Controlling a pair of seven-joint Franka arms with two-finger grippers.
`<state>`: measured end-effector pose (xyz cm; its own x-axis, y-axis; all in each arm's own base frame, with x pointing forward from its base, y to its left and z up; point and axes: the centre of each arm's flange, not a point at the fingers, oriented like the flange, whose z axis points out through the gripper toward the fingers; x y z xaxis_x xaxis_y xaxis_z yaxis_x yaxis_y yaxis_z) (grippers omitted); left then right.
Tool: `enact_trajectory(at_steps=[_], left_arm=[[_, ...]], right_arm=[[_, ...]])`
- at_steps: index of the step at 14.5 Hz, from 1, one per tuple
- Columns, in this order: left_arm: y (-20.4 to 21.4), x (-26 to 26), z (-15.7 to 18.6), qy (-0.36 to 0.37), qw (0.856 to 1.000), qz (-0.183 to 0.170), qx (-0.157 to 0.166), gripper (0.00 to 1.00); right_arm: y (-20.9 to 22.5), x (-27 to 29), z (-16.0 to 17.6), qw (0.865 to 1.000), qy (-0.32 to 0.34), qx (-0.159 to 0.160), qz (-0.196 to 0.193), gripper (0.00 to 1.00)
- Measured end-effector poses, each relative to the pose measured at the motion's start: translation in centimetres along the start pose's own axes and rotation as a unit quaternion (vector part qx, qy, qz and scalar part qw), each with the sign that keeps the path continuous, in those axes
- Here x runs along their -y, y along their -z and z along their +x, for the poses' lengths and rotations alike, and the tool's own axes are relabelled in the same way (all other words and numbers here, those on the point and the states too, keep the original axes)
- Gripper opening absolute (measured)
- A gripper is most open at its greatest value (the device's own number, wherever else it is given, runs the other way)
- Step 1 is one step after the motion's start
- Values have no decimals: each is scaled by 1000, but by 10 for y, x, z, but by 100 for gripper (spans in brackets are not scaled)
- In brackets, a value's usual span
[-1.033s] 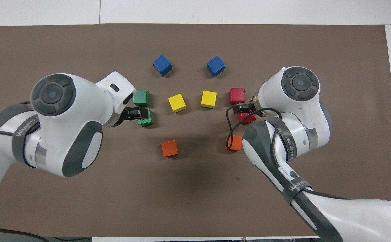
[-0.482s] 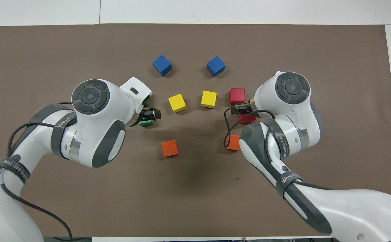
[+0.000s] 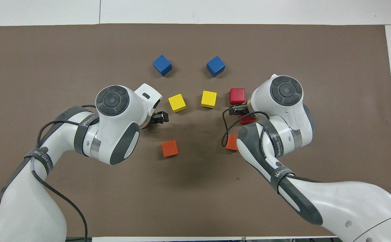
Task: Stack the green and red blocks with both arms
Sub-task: 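Grasp the green cube with the left gripper while the right gripper lifts red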
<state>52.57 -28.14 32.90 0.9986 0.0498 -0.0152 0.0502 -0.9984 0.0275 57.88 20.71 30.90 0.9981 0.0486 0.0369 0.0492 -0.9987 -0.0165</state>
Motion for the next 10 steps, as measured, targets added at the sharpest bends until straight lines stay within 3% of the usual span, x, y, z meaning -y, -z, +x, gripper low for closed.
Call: enact_trajectory(at_steps=[6, 10], left_arm=[[-12, 1, 1, 11, 1000, -2, -4, 100], [-25, 1, 3, 11, 1000, -3, -9, 100]], right_arm=[[-7, 9, -8, 1000, 9, 7, -2, 96], [-8, 8, -8, 1000, 8, 8, -2, 55]])
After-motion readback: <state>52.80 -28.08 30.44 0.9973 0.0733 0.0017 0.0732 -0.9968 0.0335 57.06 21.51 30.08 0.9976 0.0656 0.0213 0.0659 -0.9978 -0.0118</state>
